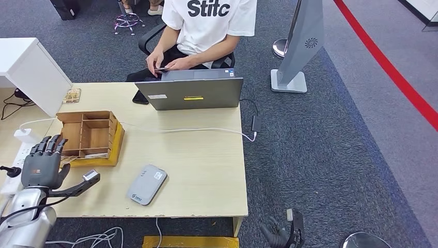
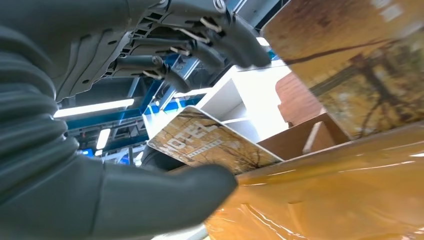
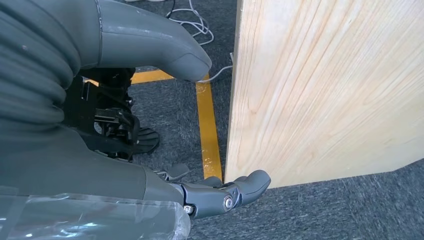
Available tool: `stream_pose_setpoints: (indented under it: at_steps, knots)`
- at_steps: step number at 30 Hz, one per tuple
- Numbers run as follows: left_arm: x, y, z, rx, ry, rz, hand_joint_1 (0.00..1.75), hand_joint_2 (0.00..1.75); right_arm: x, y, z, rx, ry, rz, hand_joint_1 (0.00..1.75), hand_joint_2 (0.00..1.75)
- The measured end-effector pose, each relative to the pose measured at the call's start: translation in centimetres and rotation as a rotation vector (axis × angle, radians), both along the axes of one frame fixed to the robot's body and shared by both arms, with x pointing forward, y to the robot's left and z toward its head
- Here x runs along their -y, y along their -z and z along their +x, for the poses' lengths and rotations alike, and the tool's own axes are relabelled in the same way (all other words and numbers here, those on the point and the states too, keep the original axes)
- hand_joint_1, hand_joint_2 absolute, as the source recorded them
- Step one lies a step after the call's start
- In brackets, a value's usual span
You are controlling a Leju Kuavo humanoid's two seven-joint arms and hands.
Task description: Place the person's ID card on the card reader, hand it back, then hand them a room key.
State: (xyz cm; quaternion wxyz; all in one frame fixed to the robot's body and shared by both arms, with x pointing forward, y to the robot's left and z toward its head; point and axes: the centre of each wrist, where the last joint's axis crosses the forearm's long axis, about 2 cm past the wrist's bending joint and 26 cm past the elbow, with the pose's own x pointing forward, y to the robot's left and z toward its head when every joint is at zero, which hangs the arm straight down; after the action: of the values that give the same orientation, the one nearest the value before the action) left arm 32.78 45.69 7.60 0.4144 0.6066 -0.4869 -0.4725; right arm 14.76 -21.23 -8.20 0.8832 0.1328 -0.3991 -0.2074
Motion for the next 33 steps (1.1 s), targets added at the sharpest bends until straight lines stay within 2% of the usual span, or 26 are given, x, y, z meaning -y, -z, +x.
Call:
stream_pose_setpoints:
  at_steps: [20, 23, 27, 30, 33]
  knots:
    - [0.3, 0.0, 0.3, 0.006, 0.006, -0.039, 1.75, 1.75, 0.0, 0.0, 0.0, -0.001, 0.009, 0.004, 0.00, 1.75]
    - [0.3, -1.1, 0.9, 0.069, 0.041, -0.071, 1.75, 1.75, 0.0, 0.0, 0.0, 0.000, 0.013, 0.005, 0.00, 1.75]
    - [0.2, -4.3, 2.3, 0.213, 0.064, -0.113, 1.75, 1.75, 0.0, 0.1, -0.3, -0.009, 0.004, 0.011, 0.00, 1.75]
    - [-0.2, -6.8, 2.9, 0.298, 0.068, -0.118, 1.75, 1.75, 0.0, 0.4, -1.3, -0.027, -0.012, 0.018, 0.00, 1.75]
    - [-0.4, -8.2, 2.9, 0.363, 0.076, -0.108, 1.75, 1.75, 0.1, 0.8, -2.5, -0.063, -0.050, 0.020, 0.00, 1.75]
